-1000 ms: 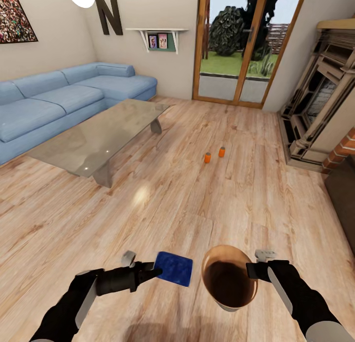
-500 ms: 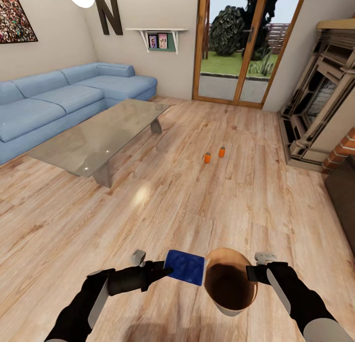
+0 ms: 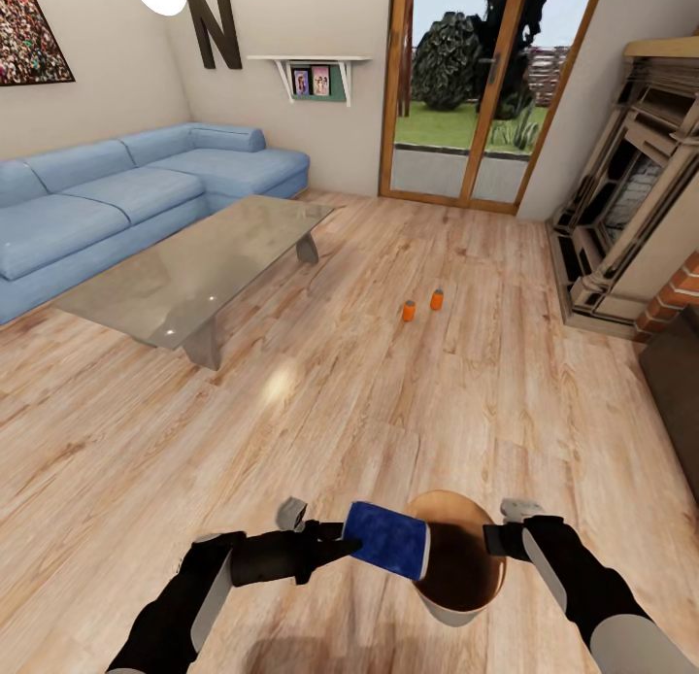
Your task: Put the three can of soda from the living room inside the tash can in the kitchen.
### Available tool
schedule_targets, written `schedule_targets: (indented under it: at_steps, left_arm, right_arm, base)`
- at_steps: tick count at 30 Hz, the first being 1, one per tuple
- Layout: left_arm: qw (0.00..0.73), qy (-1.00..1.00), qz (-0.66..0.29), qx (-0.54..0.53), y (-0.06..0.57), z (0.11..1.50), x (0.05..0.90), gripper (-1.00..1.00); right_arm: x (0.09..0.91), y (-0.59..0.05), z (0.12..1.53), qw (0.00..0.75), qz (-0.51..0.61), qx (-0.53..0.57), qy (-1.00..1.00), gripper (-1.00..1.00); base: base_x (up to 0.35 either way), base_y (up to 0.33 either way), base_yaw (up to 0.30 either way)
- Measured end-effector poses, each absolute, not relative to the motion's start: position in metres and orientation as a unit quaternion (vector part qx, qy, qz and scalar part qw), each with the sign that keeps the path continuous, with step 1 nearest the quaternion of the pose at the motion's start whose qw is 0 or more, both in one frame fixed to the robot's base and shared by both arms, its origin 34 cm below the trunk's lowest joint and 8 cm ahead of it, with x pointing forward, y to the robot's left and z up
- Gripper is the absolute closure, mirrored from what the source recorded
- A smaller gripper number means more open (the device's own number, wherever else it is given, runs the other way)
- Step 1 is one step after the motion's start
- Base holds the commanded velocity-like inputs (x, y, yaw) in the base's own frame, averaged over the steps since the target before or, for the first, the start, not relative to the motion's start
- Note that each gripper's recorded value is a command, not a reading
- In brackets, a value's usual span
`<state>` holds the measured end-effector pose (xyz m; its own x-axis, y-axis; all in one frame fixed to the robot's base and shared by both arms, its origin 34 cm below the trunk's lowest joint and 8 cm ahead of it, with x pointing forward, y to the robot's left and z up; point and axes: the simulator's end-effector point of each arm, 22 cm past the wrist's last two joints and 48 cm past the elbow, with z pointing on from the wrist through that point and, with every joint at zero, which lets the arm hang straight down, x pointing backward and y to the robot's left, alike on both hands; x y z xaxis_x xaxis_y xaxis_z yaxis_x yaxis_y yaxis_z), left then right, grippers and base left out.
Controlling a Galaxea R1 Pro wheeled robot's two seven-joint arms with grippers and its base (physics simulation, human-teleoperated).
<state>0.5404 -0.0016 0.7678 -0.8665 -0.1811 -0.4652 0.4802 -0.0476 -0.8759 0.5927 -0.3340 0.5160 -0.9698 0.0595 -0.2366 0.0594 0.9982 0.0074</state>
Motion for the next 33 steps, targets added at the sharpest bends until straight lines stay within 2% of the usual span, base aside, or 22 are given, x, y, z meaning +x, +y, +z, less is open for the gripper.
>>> schedule_targets:
  at_steps: [16,33]
  left_arm:
    - [0.231,0.641,-0.723,0.111,-0.019,0.774,0.539,1.0]
    - [0.231,0.687,-0.682,0.1,-0.039,0.749,0.548,1.0]
  right_arm:
    - [0.593,-0.328,0.515,0.119,0.002,0.028,0.993,1.0]
    - [0.593,-0.327,0.515,0.119,0.004,0.028,0.993,1.0]
  base:
    - [0.0,0.0,0.0]
    - [0.0,0.0,0.0]
